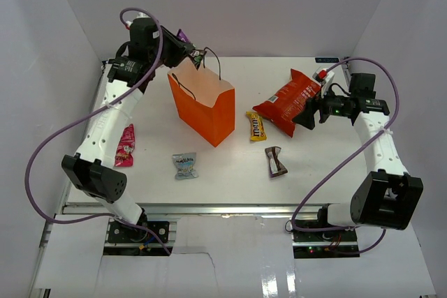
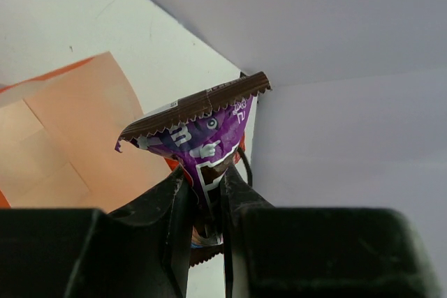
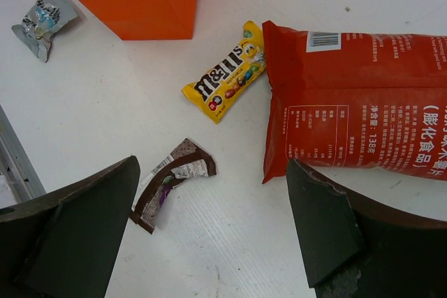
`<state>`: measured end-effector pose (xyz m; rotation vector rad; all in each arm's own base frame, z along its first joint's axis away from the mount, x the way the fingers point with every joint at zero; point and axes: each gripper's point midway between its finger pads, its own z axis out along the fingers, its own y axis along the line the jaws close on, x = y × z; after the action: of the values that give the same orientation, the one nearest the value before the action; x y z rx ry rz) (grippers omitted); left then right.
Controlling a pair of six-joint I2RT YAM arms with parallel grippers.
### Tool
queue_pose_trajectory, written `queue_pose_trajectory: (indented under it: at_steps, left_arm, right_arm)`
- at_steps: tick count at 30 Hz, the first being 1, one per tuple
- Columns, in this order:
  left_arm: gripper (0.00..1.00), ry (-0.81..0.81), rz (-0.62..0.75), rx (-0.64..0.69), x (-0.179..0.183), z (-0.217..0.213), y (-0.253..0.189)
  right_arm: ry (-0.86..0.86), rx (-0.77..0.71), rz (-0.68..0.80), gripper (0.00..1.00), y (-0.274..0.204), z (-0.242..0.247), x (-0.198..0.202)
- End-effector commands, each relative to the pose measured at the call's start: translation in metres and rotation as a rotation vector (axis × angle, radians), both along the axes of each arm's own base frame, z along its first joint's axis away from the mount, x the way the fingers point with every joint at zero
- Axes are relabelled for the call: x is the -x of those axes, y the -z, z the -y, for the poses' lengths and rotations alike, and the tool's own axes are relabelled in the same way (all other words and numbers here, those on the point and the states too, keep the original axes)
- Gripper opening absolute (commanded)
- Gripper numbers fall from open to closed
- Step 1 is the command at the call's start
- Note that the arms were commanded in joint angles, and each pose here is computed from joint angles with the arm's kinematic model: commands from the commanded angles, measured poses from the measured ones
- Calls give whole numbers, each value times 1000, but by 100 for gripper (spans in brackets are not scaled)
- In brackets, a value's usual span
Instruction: Place the snacks into the paper bag
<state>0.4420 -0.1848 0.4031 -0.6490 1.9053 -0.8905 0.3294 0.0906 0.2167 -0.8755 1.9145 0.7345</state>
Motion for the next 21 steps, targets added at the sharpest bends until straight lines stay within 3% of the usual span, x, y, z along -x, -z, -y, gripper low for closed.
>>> queue_pose_trajectory:
  at_steps: [1, 5, 7, 8, 10, 14, 21]
  left_arm:
    - [22, -13, -24, 3, 10, 10, 8]
    - [24, 14, -82, -12, 14, 23, 34]
    - [29, 20, -96, -19, 16, 28, 40]
    - [38, 13, -101, -26, 16, 27, 42]
    - [41, 11, -105, -30, 17, 27, 43]
    - [59, 4, -96, -34, 17, 25, 39]
    - [70, 24, -17, -55, 13, 25, 9]
  right_arm:
    - [-15, -17, 30, 91, -9, -4, 6]
    - [-15, -22, 21, 91, -7, -4, 8]
    - [-14, -23, 15, 91, -7, -5, 9]
    - [-13, -23, 12, 91, -6, -4, 10]
    - [-15, -21, 13, 91, -6, -5, 11]
    - [-18, -22, 9, 91, -5, -5, 12]
    - [-23, 1, -40, 94, 2, -19, 14]
